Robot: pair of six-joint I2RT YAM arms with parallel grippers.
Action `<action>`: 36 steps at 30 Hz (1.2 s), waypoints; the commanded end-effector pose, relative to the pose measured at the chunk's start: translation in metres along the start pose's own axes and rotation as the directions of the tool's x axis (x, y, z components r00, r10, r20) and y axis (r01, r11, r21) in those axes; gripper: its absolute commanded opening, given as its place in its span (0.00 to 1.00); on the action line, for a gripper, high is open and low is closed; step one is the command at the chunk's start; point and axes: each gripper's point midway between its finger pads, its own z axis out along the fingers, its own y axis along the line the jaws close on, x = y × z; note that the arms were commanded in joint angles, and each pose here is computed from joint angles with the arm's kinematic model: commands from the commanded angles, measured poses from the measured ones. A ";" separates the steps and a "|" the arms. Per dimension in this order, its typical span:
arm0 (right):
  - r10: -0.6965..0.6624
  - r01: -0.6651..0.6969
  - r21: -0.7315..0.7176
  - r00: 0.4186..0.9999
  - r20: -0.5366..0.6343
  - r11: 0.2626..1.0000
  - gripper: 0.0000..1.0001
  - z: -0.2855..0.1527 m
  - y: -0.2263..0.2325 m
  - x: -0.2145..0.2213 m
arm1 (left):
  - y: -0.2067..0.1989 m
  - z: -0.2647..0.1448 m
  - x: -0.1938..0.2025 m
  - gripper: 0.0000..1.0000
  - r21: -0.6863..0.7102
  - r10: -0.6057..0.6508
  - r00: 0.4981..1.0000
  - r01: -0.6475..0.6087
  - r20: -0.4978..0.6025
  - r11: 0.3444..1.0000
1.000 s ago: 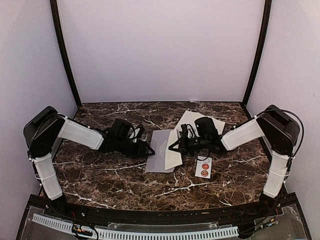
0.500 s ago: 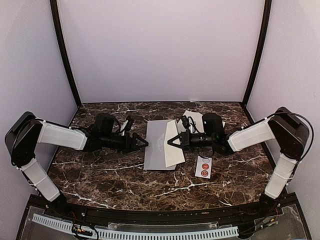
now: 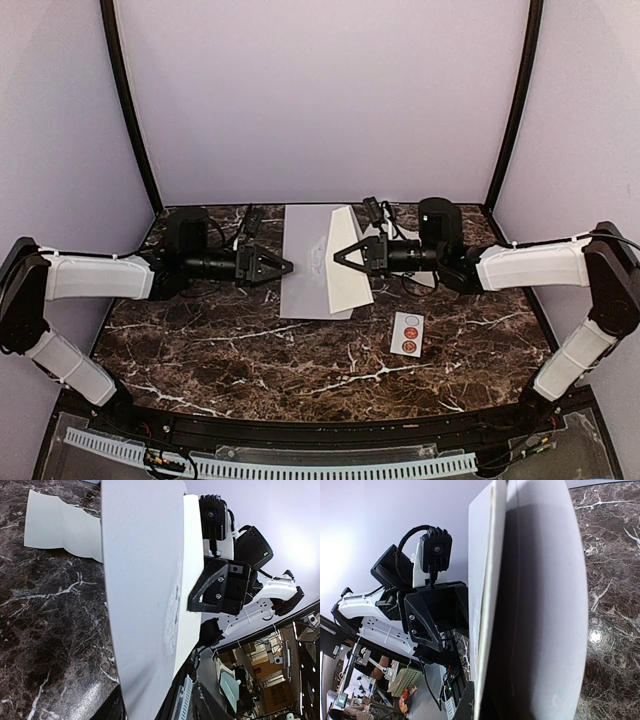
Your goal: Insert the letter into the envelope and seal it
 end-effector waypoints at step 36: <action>-0.085 0.088 -0.016 0.990 0.114 0.996 0.00 0.011 0.064 -0.033 | -0.089 -0.030 -0.030 0.00 0.223 0.150 0.979 -0.178 0.135 0.958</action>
